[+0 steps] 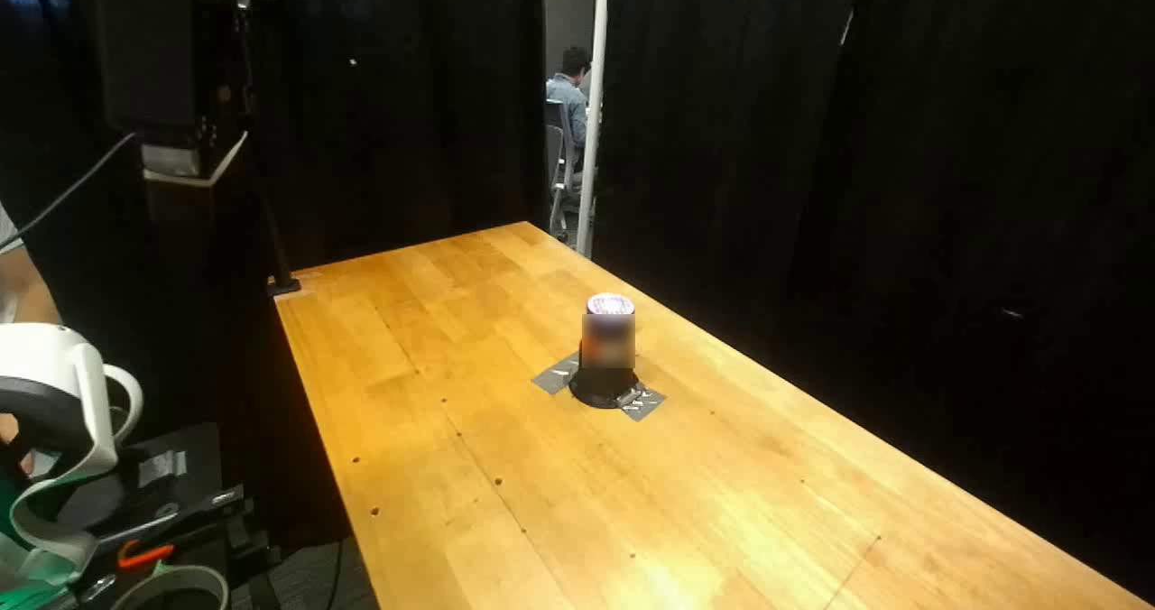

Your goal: Put the rubber band on the jar.

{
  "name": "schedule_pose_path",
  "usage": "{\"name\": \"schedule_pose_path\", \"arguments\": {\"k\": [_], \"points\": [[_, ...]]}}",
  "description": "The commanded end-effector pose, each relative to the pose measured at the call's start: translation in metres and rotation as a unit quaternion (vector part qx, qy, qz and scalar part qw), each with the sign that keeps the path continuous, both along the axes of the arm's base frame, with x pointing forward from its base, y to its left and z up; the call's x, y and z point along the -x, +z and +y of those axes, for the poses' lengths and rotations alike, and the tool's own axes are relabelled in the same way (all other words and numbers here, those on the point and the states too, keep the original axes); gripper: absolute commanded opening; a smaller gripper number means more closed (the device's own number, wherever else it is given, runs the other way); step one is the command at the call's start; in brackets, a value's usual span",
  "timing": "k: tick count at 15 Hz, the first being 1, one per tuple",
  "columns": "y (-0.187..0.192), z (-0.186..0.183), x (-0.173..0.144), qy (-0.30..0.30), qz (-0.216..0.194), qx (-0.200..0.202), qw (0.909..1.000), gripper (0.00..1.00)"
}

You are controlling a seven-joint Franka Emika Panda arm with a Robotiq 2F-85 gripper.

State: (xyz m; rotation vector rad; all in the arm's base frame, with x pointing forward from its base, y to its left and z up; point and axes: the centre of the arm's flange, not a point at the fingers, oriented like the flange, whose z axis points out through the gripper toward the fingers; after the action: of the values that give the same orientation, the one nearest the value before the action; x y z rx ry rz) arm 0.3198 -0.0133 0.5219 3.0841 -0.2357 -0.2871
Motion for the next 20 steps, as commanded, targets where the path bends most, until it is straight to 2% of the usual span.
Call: {"name": "schedule_pose_path", "arguments": {"k": [1,5,12,17,20], "points": [[0.001,0.0,0.0,0.0,-0.002,0.0,1.0,1.0],[0.007,0.0,0.0,0.0,-0.008,0.0,1.0,1.0],[-0.003,0.074,-0.13,0.057,-0.079,0.016,0.9952,1.0],[-0.051,0.121,-0.221,0.083,-0.118,0.005,0.9895,1.0],[-0.087,0.131,-0.259,0.081,-0.136,-0.005,0.9874,1.0]]}}
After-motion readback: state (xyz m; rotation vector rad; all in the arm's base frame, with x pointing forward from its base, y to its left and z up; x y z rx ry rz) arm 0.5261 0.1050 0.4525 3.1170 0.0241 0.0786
